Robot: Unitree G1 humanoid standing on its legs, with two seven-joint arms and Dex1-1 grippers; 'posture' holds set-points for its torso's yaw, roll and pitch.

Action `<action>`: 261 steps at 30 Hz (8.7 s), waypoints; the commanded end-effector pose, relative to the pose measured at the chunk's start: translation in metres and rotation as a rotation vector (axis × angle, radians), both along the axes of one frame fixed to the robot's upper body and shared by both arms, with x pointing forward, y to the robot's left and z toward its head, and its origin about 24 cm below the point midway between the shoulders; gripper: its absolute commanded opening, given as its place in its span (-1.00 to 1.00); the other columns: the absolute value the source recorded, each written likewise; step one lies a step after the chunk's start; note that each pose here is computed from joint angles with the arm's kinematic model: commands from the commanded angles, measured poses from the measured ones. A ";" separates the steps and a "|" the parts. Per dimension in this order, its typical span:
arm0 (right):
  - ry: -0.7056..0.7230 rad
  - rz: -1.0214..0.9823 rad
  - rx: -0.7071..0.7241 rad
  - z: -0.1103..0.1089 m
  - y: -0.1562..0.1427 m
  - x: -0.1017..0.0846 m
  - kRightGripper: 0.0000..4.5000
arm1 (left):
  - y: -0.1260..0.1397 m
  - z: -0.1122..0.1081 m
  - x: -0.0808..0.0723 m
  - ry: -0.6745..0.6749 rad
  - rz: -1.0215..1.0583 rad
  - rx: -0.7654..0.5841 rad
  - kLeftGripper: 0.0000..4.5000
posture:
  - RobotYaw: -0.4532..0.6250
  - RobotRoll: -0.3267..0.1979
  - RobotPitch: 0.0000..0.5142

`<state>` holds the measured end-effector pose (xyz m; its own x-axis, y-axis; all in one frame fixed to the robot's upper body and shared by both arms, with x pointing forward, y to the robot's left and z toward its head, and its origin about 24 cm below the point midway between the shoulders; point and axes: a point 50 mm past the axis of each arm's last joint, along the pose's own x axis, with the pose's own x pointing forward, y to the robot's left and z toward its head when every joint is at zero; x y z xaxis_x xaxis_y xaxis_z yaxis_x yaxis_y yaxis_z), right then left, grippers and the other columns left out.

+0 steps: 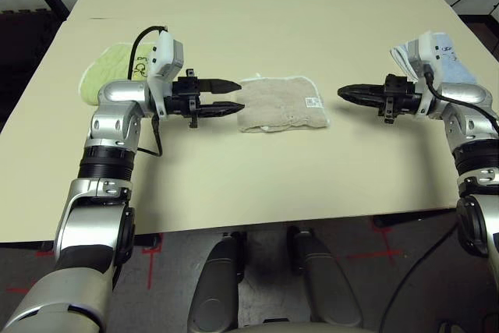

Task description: Fold the towel and set it aside.

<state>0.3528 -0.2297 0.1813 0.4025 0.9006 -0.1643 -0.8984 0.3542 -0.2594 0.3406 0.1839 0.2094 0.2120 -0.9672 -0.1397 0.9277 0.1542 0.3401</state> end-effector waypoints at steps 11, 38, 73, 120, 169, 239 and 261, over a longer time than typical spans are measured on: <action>0.652 -0.219 0.351 -0.004 -0.014 -0.008 0.98 | 0.002 -0.001 -0.010 -0.015 -0.041 0.025 1.00 | -0.11 0.25 -0.11; 1.158 -0.333 0.585 -0.021 0.007 -0.018 0.98 | -0.001 0.002 -0.018 0.001 -0.026 0.015 1.00 | -0.03 0.25 -0.11; 1.128 -0.337 0.471 -0.034 0.043 0.002 0.27 | -0.002 0.003 -0.017 0.010 -0.014 0.028 1.00 | 0.00 0.25 -0.09; 1.166 -0.284 0.401 -0.035 0.072 0.010 0.98 | -0.004 -0.001 -0.024 0.050 -0.018 0.030 1.00 | 0.03 0.25 -0.06; 0.171 -0.661 1.080 0.073 -0.014 0.051 -0.98 | 0.003 -0.007 -0.008 0.041 0.077 -0.029 1.00 | -0.18 0.25 -0.08; -0.144 -0.986 0.957 0.094 -0.078 0.036 -0.98 | 0.017 0.004 -0.003 -0.026 0.299 -0.188 1.00 | -0.15 0.25 0.40; -0.127 -0.973 0.953 0.087 -0.074 0.038 -0.98 | 0.020 0.007 0.001 -0.039 0.308 -0.179 1.00 | -0.15 0.25 0.34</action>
<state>0.3924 -0.3003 0.2680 0.9020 -0.0001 0.4317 -0.1810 0.9078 0.3783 0.3422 0.2009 0.2182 0.5009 -0.8639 0.0522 0.8129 0.4903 0.3144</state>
